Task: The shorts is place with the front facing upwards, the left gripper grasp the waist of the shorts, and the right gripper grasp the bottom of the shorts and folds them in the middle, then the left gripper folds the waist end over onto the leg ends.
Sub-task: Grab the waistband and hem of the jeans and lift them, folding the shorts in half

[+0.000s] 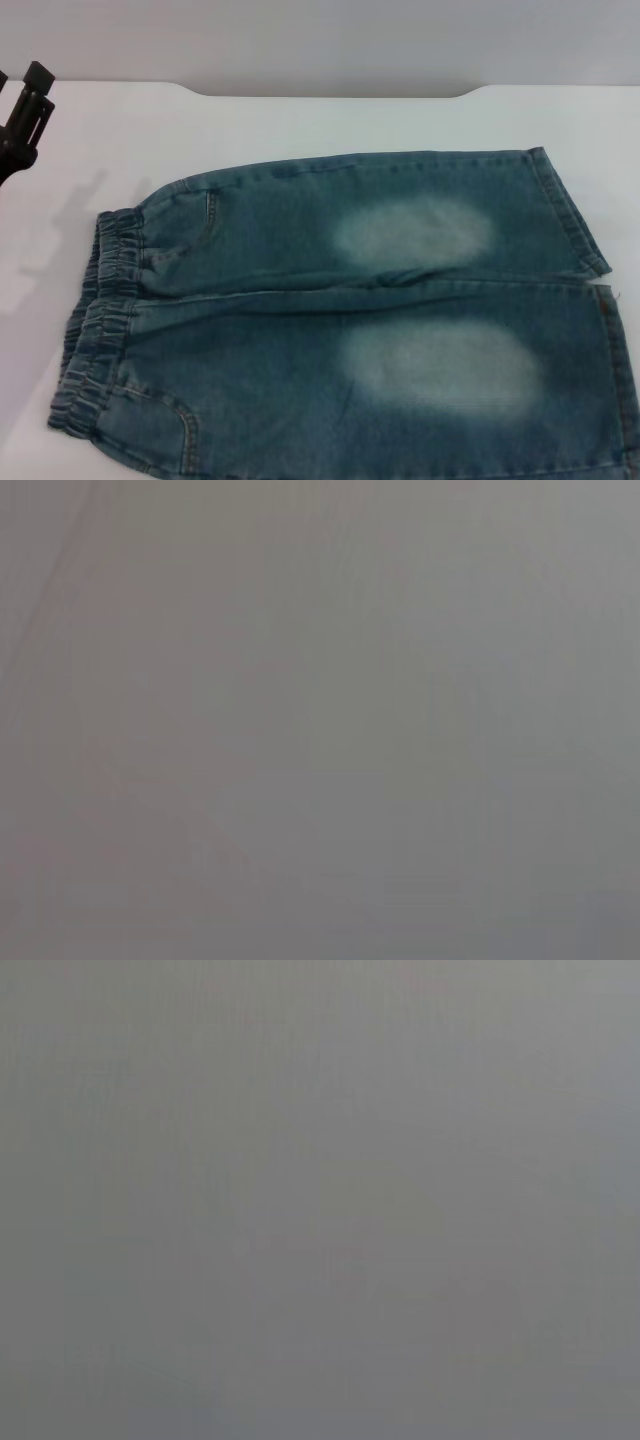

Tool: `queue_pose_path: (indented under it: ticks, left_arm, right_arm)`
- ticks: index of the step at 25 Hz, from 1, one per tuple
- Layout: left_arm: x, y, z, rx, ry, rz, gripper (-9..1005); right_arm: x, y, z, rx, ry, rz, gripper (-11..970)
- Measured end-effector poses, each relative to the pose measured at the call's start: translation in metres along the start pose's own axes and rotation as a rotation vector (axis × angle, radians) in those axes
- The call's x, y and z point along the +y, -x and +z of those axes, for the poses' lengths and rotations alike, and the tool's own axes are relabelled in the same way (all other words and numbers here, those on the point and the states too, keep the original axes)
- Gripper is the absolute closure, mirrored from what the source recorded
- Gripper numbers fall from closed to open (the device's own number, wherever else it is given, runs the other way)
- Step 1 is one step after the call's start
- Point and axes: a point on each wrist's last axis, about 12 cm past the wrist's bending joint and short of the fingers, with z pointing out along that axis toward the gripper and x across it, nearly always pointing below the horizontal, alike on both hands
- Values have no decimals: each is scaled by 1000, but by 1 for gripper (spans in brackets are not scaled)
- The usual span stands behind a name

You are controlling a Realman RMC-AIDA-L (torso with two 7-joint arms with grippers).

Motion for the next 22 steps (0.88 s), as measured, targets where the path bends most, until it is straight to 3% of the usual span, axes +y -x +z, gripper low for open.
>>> queue_pose_path:
  ticks: [9, 13, 19, 21, 22]
  left_arm:
    - [2, 2, 3, 15, -24, -61, 399]
    - [1, 2, 20, 63, -51, -109, 403]
    - [-1, 16, 61, 184, -172, -155, 411]
    - [2, 31, 77, 250, -250, -175, 413]
    - [5, 41, 86, 297, -290, -197, 414]
  right_arm:
    - [-2, -2, 0, 29, 47, 104, 755]
    - [-11, 1, 4, 43, 129, 209, 755]
    - [-26, 15, 9, 104, 356, 328, 755]
    - [-38, 25, 16, 225, 514, 405, 755]
    - [-38, 25, 16, 225, 514, 405, 755]
